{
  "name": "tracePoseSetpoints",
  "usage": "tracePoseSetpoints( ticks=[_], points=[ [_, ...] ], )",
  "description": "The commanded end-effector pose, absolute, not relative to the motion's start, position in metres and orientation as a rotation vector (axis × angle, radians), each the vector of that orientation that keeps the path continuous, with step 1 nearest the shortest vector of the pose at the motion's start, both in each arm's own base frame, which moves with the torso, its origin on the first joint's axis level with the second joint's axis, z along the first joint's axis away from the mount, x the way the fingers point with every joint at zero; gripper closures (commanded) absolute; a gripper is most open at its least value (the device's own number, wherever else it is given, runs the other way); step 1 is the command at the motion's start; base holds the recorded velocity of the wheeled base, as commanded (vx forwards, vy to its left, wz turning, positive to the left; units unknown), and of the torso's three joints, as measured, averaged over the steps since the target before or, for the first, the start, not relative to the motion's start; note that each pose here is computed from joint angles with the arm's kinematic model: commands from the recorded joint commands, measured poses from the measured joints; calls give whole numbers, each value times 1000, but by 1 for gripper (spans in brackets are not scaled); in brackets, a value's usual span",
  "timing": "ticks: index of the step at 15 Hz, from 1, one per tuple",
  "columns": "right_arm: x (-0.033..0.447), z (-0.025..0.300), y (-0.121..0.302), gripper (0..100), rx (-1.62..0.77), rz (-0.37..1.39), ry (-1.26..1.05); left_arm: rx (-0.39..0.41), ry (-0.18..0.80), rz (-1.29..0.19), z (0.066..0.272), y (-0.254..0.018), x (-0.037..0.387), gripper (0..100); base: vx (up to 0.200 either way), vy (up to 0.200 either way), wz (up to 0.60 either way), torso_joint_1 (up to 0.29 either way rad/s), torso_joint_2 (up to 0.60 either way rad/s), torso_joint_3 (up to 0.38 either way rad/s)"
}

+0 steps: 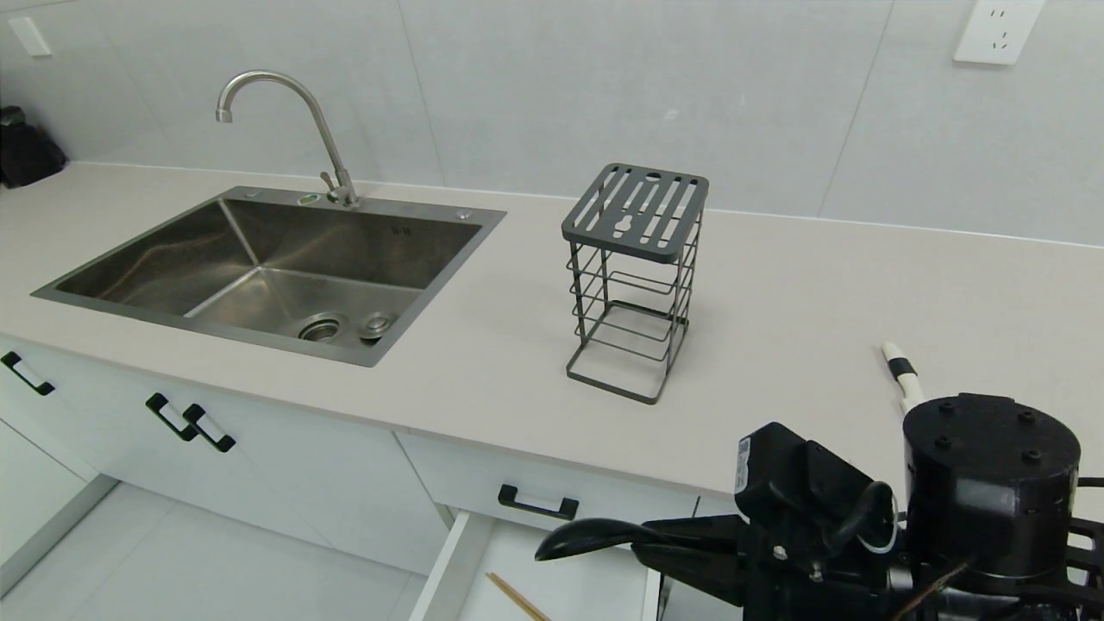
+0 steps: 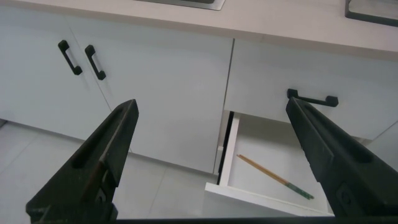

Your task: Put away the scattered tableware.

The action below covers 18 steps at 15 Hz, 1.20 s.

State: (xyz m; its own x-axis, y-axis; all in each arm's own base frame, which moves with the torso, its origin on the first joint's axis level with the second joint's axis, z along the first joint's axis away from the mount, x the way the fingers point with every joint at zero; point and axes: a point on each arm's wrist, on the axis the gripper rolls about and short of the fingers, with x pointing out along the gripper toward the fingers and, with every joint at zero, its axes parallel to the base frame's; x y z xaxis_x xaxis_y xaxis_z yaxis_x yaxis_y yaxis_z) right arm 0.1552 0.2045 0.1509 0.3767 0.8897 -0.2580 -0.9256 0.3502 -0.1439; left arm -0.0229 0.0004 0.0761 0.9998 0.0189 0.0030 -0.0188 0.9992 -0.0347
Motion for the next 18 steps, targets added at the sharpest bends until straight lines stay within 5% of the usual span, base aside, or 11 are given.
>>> tracePoseSetpoints(
  ticks=[1, 6, 18],
  points=[
    [150, 150, 218, 100, -230, 1213, 161, -35, -3, 20, 76, 0, -23, 0, 0, 0, 0, 0, 0, 0],
    [142, 156, 251, 100, -18, 1132, 261, -35, -3, 20, 76, 0, -23, 0, 0, 0, 0, 0, 0, 0],
    [123, 147, 279, 100, -91, 1222, 253, -35, -3, 20, 76, 0, -23, 0, 0, 0, 0, 0, 0, 0]
  ],
)
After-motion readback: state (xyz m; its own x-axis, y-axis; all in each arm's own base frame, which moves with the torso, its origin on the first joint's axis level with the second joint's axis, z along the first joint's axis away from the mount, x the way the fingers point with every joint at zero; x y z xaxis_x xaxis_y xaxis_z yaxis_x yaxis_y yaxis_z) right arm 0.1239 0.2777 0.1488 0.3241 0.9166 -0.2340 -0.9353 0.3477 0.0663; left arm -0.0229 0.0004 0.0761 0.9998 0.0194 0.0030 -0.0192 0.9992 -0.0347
